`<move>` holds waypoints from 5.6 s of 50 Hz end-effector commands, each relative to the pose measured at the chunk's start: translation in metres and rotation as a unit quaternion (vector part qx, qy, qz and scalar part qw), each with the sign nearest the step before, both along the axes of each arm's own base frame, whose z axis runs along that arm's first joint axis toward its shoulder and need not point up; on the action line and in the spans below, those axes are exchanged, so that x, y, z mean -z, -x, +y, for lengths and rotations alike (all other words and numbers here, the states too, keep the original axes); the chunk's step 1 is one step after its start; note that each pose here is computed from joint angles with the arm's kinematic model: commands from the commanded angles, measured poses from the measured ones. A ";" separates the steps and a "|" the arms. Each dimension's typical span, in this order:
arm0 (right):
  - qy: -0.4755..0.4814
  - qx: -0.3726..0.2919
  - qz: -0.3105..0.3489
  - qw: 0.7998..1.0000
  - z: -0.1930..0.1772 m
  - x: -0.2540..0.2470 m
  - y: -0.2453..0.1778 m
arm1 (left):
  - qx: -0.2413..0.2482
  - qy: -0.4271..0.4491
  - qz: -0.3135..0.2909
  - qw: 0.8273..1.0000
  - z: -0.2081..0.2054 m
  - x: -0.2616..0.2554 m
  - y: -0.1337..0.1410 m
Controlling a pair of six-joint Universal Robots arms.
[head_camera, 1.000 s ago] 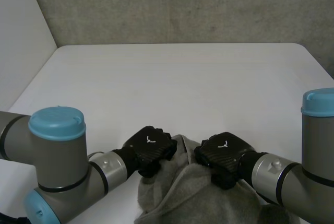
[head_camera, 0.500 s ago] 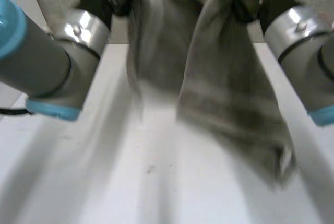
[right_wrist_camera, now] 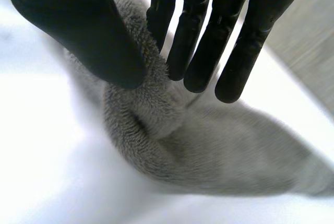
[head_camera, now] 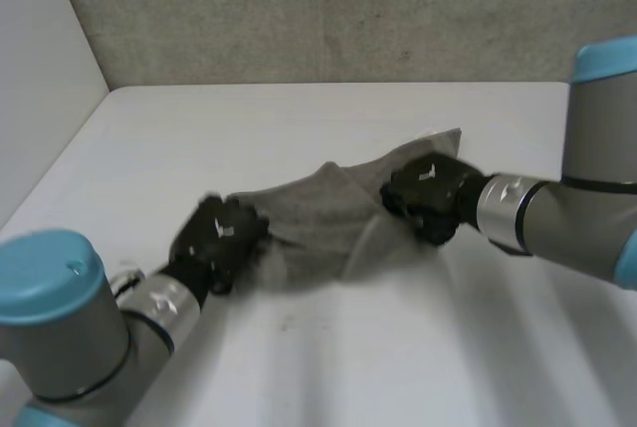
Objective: Fold the towel.
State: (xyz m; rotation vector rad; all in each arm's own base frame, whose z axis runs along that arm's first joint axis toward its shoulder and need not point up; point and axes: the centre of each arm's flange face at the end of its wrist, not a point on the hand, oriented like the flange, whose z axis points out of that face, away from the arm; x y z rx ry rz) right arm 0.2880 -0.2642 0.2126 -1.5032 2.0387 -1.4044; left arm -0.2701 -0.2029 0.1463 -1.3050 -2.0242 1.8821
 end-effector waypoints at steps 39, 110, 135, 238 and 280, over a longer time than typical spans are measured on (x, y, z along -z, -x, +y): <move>-0.080 0.160 -0.151 0.972 0.051 0.010 0.046 | 0.065 -0.165 0.129 0.976 -0.054 -0.035 0.053; -0.143 0.284 -0.222 0.922 0.018 0.032 0.068 | 0.040 -0.008 0.206 0.978 -0.028 -0.159 0.033; -0.190 0.233 -0.320 0.899 -0.008 0.064 -0.048 | 0.050 0.052 0.176 0.982 0.012 -0.174 0.032; 0.316 0.193 -0.006 0.929 -0.050 -0.016 0.054 | -0.070 0.025 0.103 0.992 -0.103 -0.058 0.004; 0.144 0.060 -0.042 0.987 -0.028 0.020 0.045 | -0.119 0.013 0.047 0.992 -0.074 -0.009 -0.047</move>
